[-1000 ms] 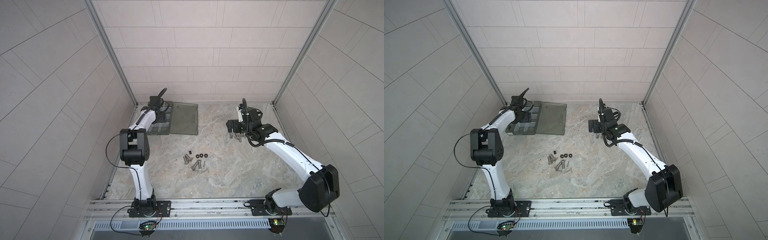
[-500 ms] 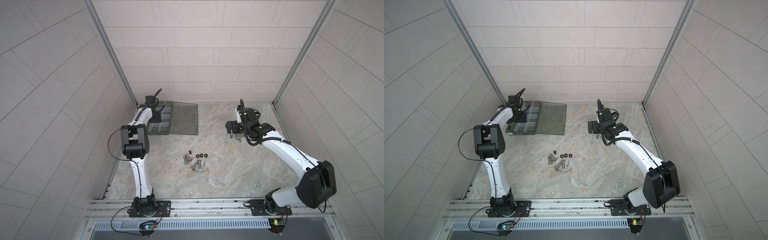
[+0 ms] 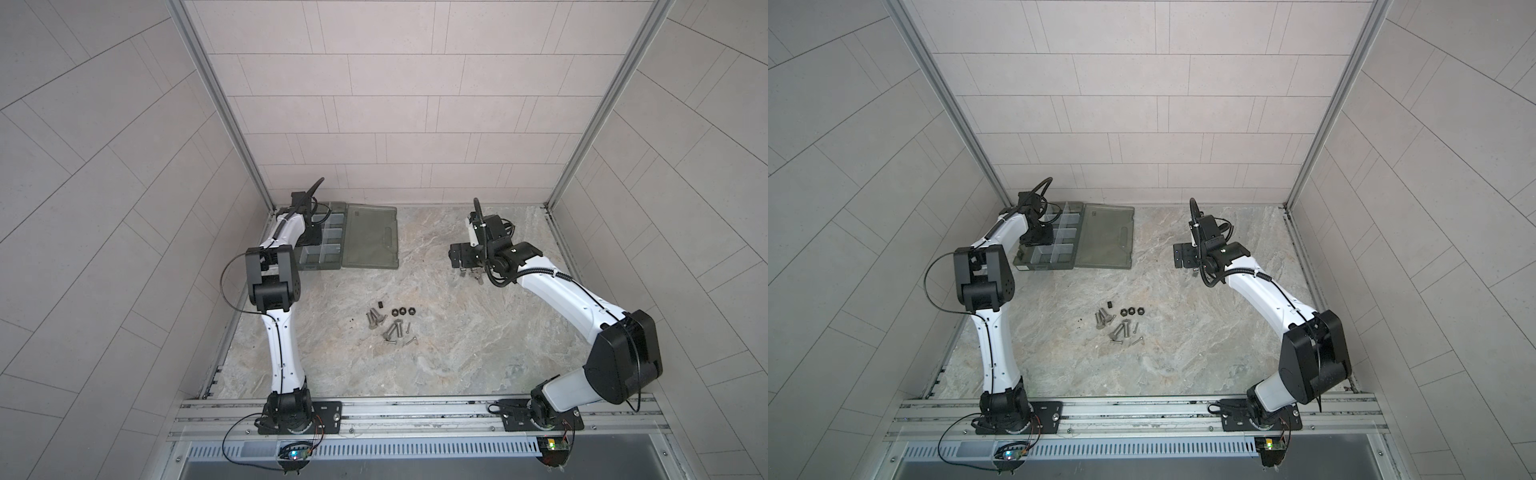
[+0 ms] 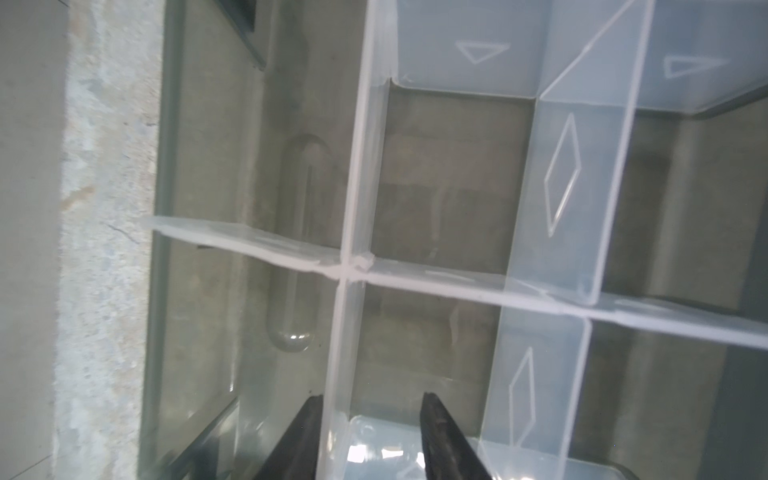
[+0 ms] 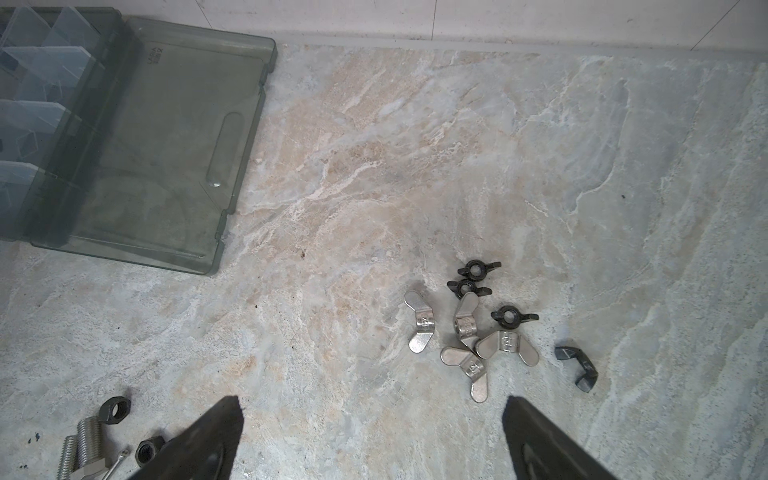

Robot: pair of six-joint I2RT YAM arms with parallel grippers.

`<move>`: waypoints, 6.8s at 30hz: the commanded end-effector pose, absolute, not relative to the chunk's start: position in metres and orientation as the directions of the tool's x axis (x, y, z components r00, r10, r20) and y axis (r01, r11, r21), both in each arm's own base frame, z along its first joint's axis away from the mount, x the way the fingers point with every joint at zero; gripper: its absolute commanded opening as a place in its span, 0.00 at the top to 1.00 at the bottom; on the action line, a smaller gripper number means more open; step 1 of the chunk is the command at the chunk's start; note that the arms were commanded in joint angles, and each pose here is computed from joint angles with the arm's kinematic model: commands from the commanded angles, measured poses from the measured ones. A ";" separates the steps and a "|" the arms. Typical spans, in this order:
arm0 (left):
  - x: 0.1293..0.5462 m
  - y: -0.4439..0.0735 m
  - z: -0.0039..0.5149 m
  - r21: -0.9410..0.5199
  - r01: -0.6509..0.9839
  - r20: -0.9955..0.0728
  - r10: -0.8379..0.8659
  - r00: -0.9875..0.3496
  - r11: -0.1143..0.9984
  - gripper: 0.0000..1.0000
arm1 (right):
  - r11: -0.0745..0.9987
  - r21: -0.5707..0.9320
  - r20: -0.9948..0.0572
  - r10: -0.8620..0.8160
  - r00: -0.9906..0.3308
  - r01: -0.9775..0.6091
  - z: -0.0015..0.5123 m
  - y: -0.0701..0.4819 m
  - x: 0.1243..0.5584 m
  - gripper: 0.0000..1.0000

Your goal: Sort the screws and nuts into containers

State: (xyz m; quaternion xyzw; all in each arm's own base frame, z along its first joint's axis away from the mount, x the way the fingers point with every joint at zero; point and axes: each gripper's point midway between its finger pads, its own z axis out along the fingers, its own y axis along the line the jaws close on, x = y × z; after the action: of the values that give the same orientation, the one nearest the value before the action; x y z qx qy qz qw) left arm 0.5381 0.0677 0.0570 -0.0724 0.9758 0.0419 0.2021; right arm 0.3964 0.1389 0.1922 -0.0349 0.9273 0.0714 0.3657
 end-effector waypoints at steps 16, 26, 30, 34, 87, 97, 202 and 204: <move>0.535 -0.032 0.045 -0.054 0.005 -0.338 -0.014 -0.941 0.999 0.78 | 0.996 0.060 -0.680 -0.004 -0.733 -0.061 0.192 0.118 0.376 0.01; 0.525 -0.086 0.042 -0.062 0.094 -0.312 0.070 -0.947 0.994 0.81 | 0.996 -0.057 -0.703 0.013 -0.711 0.074 0.191 0.077 0.361 0.01; 0.518 -0.111 0.042 -0.071 0.143 -0.303 0.115 -0.946 0.987 0.84 | 0.995 -0.007 -0.682 0.071 -0.728 0.104 0.182 0.065 0.355 0.01; 0.511 -0.135 0.042 -0.071 0.212 -0.303 0.182 -0.936 0.975 0.87 | 0.994 0.014 -0.655 0.094 -0.750 0.113 0.175 0.062 0.351 0.01; 0.455 -0.174 0.115 -0.205 0.154 -0.343 0.077 -0.936 0.966 0.35 | 0.961 0.117 -0.271 0.274 -0.923 0.251 0.129 0.054 0.358 0.01; 0.354 -0.160 0.131 -0.175 0.121 -0.307 0.063 -0.950 0.977 0.35 | 0.983 0.077 -0.353 0.185 -0.917 0.169 0.166 0.064 0.336 0.01; 0.392 -0.105 0.083 -0.032 -0.026 -0.100 -0.029 -0.995 0.999 0.89 | 0.988 0.136 -0.469 0.128 -0.874 0.072 0.207 0.085 0.353 0.01; 0.394 -0.105 0.079 -0.035 -0.022 -0.094 -0.025 -0.995 0.999 0.89 | 0.988 0.134 -0.460 0.129 -0.878 0.075 0.205 0.087 0.356 0.01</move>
State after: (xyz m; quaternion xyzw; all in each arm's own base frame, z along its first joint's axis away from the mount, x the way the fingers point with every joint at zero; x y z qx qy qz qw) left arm 0.3866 -0.1059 0.0799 -0.0167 0.9987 -0.0150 0.0449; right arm 0.3567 0.0846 0.2033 0.0503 0.9657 0.0567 0.2482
